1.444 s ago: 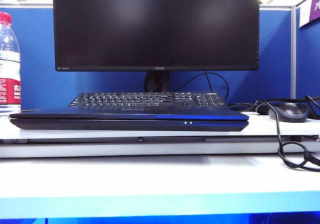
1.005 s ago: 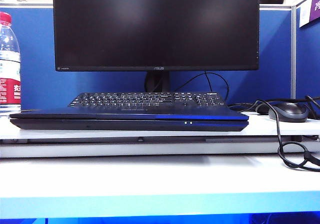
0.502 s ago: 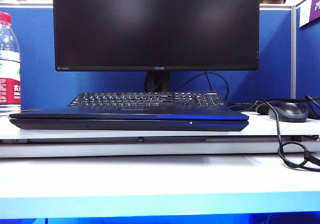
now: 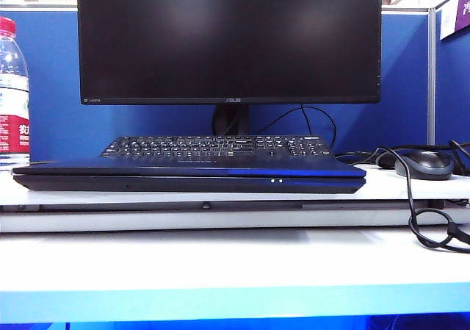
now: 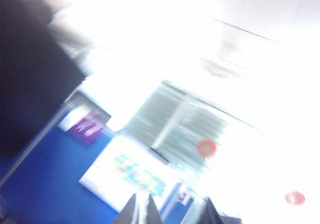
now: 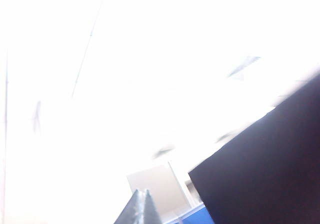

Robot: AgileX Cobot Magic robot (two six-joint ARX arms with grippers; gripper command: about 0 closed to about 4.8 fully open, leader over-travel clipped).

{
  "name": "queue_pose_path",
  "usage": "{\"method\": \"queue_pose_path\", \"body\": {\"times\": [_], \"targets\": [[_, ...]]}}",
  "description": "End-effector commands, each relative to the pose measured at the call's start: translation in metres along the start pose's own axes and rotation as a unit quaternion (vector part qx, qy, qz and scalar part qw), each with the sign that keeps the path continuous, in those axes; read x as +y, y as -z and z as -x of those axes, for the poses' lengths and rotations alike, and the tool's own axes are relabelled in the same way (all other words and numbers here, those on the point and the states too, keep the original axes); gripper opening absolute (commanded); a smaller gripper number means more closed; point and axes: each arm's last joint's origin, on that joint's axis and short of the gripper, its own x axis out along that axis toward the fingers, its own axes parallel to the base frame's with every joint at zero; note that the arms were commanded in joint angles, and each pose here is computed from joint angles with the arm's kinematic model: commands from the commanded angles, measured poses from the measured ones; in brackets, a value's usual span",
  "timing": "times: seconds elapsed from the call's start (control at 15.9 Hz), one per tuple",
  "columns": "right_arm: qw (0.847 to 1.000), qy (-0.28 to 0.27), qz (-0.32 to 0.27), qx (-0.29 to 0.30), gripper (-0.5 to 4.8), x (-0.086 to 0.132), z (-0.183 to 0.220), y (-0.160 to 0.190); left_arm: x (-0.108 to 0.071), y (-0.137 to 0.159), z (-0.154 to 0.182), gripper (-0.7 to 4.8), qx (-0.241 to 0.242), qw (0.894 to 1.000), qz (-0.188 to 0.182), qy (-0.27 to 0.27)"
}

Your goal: Open the lid of the black laptop.

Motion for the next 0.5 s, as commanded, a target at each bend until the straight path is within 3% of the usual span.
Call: {"method": "queue_pose_path", "body": {"times": [0.06, 0.13, 0.25, 0.31, 0.5], "targets": [[0.987, 0.016, 0.121, 0.109, 0.14, 0.022, -0.031, -0.02, -0.063, -0.039, -0.025, 0.27, 0.035, 0.989, -0.144, 0.0], [0.983, 0.012, 0.141, 0.121, 0.14, 0.027, -0.04, -0.027, -0.076, -0.049, -0.034, 0.27, 0.058, 0.981, -0.186, -0.013], [0.98, 0.002, 0.15, 0.13, 0.14, 0.032, -0.056, -0.035, -0.086, -0.067, -0.052, 0.27, 0.11, 0.968, -0.223, -0.045], [0.978, -0.011, 0.146, 0.149, 0.14, 0.034, -0.073, -0.042, -0.082, -0.08, -0.071, 0.27, 0.152, 0.966, -0.201, -0.062], [0.968, -0.014, 0.111, 0.223, 0.13, 0.021, -0.095, -0.04, -0.056, -0.087, -0.091, 0.28, 0.202, 0.964, -0.156, -0.081]]}}
